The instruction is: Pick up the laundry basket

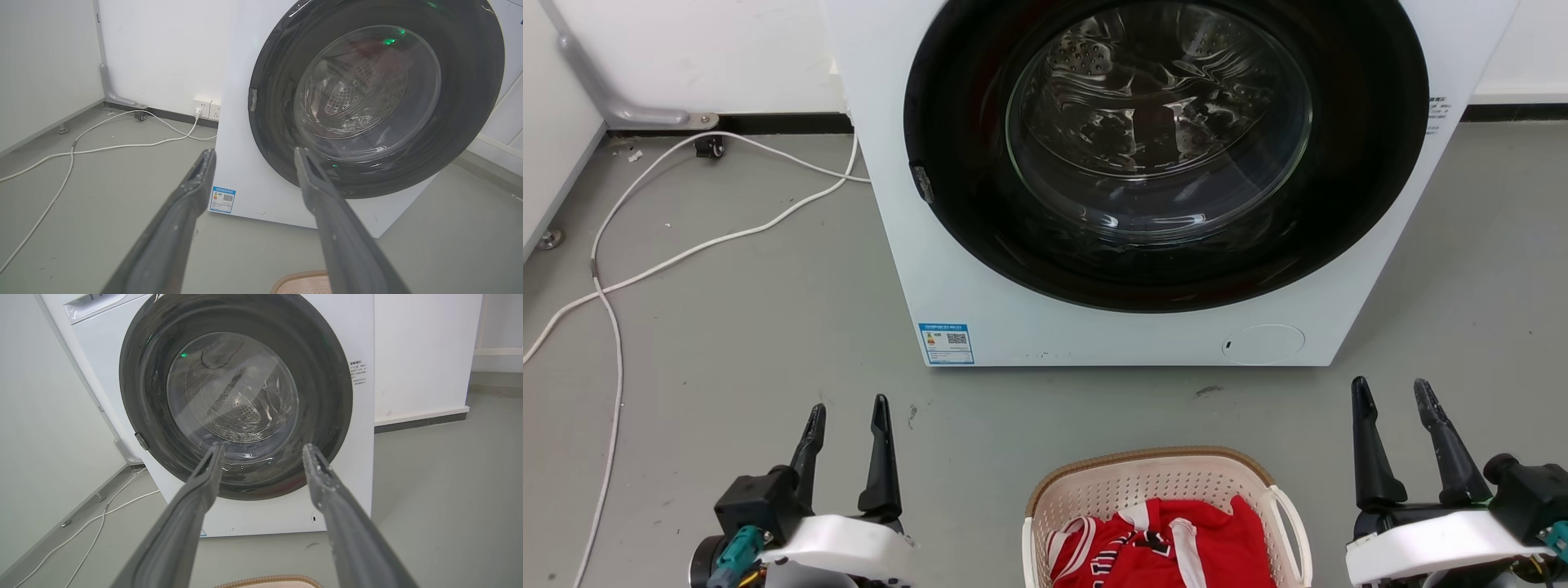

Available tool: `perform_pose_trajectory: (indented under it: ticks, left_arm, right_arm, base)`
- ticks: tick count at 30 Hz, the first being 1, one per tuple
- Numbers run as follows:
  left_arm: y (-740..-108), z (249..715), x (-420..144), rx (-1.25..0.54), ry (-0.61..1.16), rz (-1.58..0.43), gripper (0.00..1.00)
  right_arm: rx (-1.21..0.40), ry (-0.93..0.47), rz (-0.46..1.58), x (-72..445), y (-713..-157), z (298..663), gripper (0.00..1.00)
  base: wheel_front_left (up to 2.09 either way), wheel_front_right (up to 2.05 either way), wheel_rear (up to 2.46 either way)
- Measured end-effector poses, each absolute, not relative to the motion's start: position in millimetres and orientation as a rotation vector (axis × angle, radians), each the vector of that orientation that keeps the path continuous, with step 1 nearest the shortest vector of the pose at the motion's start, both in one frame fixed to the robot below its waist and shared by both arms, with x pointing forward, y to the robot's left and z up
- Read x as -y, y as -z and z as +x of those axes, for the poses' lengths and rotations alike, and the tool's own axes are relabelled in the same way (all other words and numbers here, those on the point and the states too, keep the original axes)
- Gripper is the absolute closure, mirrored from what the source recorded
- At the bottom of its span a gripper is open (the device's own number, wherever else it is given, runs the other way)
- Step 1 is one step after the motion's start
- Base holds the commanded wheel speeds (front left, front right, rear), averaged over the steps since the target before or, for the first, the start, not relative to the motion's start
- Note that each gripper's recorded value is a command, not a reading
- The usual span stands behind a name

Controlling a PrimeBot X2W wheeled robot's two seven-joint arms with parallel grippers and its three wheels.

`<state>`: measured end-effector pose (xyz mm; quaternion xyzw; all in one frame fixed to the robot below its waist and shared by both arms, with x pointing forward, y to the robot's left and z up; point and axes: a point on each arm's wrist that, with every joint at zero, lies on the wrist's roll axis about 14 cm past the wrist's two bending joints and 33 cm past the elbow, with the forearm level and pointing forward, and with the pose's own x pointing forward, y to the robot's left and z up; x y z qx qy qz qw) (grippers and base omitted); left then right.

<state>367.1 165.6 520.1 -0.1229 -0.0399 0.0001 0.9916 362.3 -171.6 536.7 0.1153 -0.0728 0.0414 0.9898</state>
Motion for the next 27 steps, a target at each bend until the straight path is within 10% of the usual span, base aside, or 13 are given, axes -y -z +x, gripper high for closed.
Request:
perform_pose_trajectory:
  ticks: [27]
  left_arm:
    - [-516, 361, -155, 0.102, 0.039, -0.074, 0.00]
  right_arm:
    - [0.165, -0.097, 0.058, 170, -535, 356, 0.00]
  base:
    - [0.00, 0.00, 0.00]
